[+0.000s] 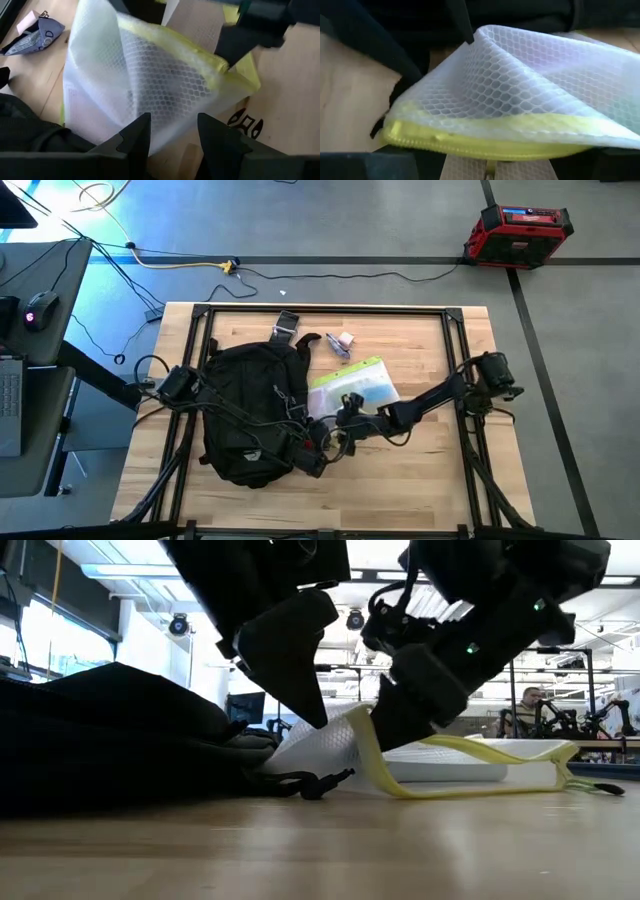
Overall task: Unpack backpack
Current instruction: Remove the black charger adapter from the green zip bag
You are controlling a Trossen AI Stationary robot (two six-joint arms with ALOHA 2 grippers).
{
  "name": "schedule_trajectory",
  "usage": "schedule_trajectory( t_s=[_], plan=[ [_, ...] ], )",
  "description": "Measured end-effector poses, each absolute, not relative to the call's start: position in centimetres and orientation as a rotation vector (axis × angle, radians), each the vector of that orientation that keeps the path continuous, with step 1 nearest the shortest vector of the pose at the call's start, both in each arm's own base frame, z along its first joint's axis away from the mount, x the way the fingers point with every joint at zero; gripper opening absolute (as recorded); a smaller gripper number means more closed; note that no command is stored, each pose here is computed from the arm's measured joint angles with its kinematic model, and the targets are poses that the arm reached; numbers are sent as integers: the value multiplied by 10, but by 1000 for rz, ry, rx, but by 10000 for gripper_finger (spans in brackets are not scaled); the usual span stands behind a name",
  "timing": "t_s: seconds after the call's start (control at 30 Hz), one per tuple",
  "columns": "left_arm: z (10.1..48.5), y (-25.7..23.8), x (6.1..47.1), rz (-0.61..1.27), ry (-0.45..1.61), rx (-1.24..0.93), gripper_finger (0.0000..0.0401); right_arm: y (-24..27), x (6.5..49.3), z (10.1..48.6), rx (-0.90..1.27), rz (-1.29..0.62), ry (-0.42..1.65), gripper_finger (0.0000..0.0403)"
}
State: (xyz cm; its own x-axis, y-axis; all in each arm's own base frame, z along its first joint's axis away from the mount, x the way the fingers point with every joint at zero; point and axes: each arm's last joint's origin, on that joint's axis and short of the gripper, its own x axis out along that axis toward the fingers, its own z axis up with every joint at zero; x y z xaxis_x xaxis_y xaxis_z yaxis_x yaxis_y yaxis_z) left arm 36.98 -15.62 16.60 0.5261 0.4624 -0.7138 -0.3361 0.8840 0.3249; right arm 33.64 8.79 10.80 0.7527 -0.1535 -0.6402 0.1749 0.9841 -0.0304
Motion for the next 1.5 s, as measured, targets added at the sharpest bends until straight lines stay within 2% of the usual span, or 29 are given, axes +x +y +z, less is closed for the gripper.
schedule_trajectory(
  t_s=[0.1,0.2,0.4,0.47,0.63,0.9,1.2,1.33,1.5],
  plan=[
    [166,-156,370,474,901,150,145,88,338,103,25,-202,696,269],
    [166,-157,370,470,902,148,145,87,337,103,35,-216,696,244],
    [166,-158,369,466,904,149,145,87,335,101,47,-195,734,141],
    [166,-158,369,464,904,149,145,88,334,102,54,-176,753,118],
    [166,-161,368,455,904,155,145,95,326,109,92,-137,806,119],
    [166,-161,368,458,901,156,145,110,301,131,93,-103,908,191],
    [166,-161,368,459,900,155,145,116,301,118,-16,-153,898,211],
    [166,-161,368,459,899,154,145,113,302,116,-2,-157,911,192],
    [166,-161,368,458,900,154,145,112,303,117,8,-146,908,119]
  ],
)
